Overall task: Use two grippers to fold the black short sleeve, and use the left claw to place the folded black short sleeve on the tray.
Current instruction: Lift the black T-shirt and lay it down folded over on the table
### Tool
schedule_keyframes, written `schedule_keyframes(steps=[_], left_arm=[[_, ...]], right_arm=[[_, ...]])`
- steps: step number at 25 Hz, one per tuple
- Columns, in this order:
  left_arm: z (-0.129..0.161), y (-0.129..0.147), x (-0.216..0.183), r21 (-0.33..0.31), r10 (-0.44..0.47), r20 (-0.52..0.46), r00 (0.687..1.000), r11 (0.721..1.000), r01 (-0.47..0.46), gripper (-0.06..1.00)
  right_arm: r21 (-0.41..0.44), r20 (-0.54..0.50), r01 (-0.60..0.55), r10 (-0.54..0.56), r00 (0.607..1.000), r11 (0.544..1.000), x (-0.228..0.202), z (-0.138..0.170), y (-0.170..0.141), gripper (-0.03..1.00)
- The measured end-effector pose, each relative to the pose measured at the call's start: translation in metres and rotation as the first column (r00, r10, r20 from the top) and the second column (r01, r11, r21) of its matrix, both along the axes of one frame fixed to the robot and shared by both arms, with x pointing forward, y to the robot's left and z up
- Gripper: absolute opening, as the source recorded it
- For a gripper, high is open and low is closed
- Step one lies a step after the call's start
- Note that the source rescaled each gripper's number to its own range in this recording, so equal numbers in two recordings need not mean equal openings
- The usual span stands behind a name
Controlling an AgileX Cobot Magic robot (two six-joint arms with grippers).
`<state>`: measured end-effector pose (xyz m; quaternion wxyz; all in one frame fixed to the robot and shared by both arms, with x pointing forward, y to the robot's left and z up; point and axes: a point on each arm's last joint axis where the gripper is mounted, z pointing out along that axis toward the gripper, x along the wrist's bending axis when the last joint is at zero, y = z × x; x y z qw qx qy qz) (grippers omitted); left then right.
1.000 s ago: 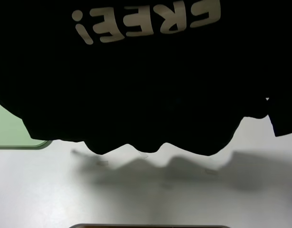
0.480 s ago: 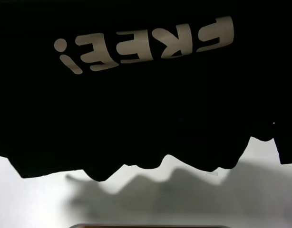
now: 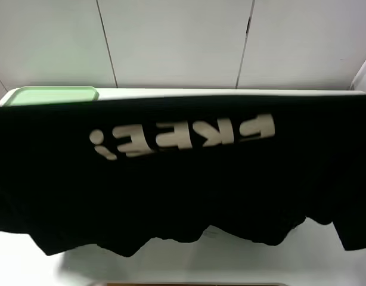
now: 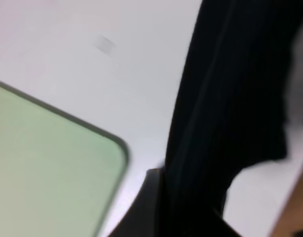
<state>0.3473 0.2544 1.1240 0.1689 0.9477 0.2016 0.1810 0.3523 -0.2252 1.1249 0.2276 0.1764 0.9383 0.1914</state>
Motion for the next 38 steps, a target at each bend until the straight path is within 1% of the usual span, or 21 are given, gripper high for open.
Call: schedule_keyframes(steps=[2, 4, 7, 8, 11, 16, 18, 21, 22, 25, 28, 33, 38], left_arm=[[-0.013, -0.001, 0.006, 0.012, 0.005, -0.016, 1.000, 1.000, -0.004, 0.00], [-0.021, -0.002, 0.017, 0.032, 0.012, 0.004, 1.000, 0.999, -0.012, 0.00], [-0.029, -0.005, 0.039, 0.084, 0.019, 0.043, 0.999, 0.996, -0.022, 0.00], [-0.034, -0.007, 0.055, 0.117, 0.016, 0.074, 0.997, 0.993, -0.024, 0.00], [-0.046, -0.013, 0.082, 0.157, 0.000, 0.109, 0.994, 0.987, -0.018, 0.00], [-0.078, -0.024, 0.130, 0.226, -0.034, 0.164, 0.986, 0.974, -0.004, 0.00], [-0.095, -0.028, 0.149, 0.257, -0.056, 0.184, 0.981, 0.966, 0.007, 0.00], [-0.121, -0.035, 0.173, 0.288, -0.089, 0.205, 0.975, 0.957, 0.027, 0.00], [-0.129, -0.037, 0.179, 0.294, -0.097, 0.209, 0.973, 0.955, 0.032, 0.00], [-0.154, -0.042, 0.203, 0.286, -0.093, 0.208, 0.974, 0.958, 0.030, 0.00], [-0.166, -0.048, 0.229, 0.283, -0.087, 0.216, 0.972, 0.959, 0.023, 0.00], [-0.174, -0.061, 0.273, 0.273, -0.085, 0.253, 0.964, 0.962, 0.013, 0.00], [-0.175, -0.072, 0.309, 0.260, -0.082, 0.303, 0.949, 0.966, 0.001, 0.00]], right_arm=[[-0.015, 0.021, 0.000, 0.001, 1.000, 1.000, 0.006, -0.010, 0.002, 0.00], [-0.030, 0.050, 0.005, -0.003, 0.999, 1.000, 0.016, -0.015, 0.005, 0.00], [-0.040, 0.117, 0.033, -0.028, 0.993, 0.999, 0.040, -0.021, 0.010, 0.00], [-0.047, 0.126, 0.049, -0.043, 0.991, 0.998, 0.049, -0.024, 0.011, 0.00], [-0.051, 0.147, 0.102, -0.093, 0.985, 0.993, 0.080, -0.037, 0.011, 0.00], [-0.066, 0.190, 0.137, -0.122, 0.974, 0.988, 0.128, -0.066, 0.012, 0.00], [-0.071, 0.206, 0.137, -0.120, 0.971, 0.988, 0.142, -0.077, 0.012, 0.00], [-0.065, 0.231, 0.144, -0.126, 0.965, 0.987, 0.164, -0.094, 0.009, 0.00], [-0.064, 0.232, 0.150, -0.132, 0.964, 0.987, 0.170, -0.100, 0.007, 0.00], [-0.048, 0.259, 0.162, -0.144, 0.955, 0.986, 0.187, -0.115, 0.002, 0.00], [-0.019, 0.300, 0.170, -0.157, 0.941, 0.985, 0.202, -0.126, -0.005, 0.00], [0.025, 0.367, 0.184, -0.180, 0.913, 0.983, 0.221, -0.141, -0.019, 0.00], [0.033, 0.384, 0.210, -0.207, 0.900, 0.977, 0.240, -0.146, -0.029, 0.00]])
